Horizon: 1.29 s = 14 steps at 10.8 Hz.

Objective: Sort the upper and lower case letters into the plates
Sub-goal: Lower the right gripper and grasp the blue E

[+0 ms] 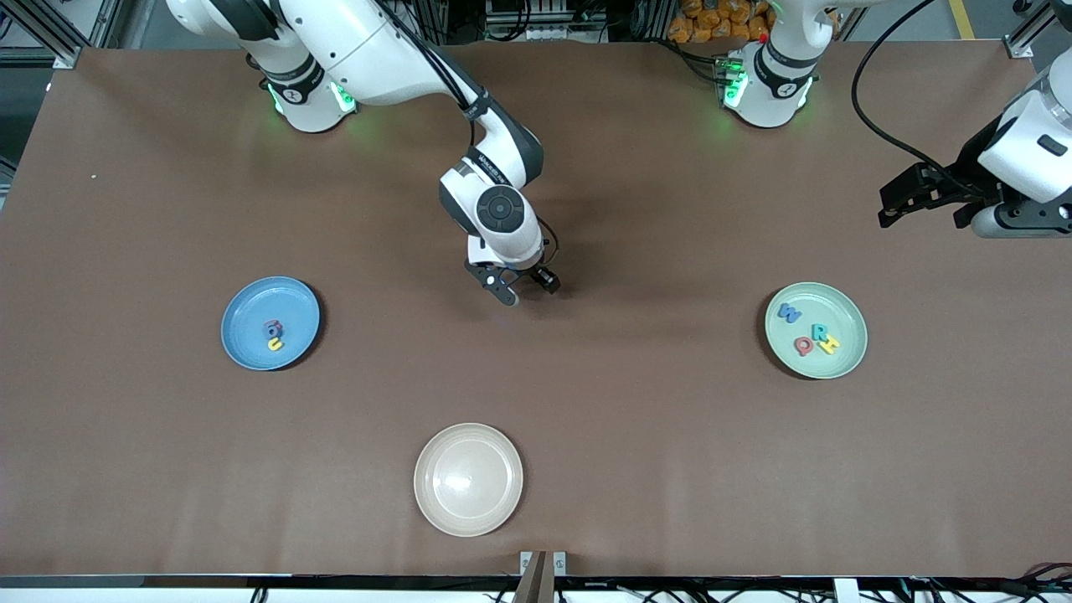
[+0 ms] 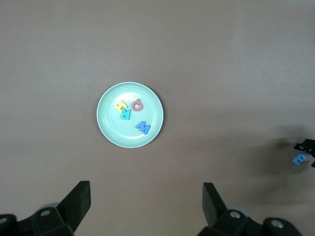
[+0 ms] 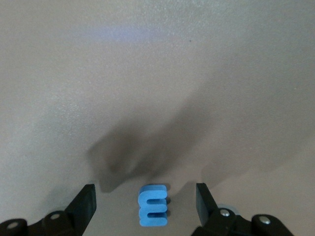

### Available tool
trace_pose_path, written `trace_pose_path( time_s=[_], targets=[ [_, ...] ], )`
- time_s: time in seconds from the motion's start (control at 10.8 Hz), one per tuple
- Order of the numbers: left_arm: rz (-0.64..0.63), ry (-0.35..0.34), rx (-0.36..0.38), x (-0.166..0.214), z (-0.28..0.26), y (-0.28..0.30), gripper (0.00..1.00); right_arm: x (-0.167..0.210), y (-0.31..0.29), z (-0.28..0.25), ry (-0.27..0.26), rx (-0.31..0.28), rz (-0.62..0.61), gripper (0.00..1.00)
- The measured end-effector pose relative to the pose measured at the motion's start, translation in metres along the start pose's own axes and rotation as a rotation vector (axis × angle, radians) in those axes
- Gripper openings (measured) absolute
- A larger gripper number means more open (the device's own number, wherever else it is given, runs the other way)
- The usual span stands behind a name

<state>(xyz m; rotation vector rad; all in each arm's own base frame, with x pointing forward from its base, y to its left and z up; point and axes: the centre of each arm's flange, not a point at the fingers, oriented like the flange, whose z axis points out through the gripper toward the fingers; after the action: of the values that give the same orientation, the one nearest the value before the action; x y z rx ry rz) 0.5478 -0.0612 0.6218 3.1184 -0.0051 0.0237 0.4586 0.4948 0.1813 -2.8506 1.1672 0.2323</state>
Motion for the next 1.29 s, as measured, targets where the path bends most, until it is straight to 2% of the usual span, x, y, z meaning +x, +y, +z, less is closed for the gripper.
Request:
trace_pose_path(
  time_s=[0.37, 0.65, 0.83, 1.29],
  targets=[
    [0.001, -0.002, 0.0, 0.0, 0.001, 0.0, 1.0, -0.02, 0.001, 0.002, -0.02, -0.002, -0.023, 0.79],
    [0.001, -0.001, 0.0, 0.0, 0.001, 0.001, 1.0, -0.019, 0.001, 0.003, -0.019, -0.003, -0.02, 0.79],
    [0.002, -0.001, 0.0, 0.0, 0.001, 0.001, 1.0, -0.017, 0.001, 0.003, -0.017, -0.002, -0.013, 0.82],
    [0.006, -0.012, 0.0, 0.003, 0.007, 0.004, 1.0, -0.016, 0.001, 0.007, -0.017, -0.007, -0.009, 0.81]
  ],
)
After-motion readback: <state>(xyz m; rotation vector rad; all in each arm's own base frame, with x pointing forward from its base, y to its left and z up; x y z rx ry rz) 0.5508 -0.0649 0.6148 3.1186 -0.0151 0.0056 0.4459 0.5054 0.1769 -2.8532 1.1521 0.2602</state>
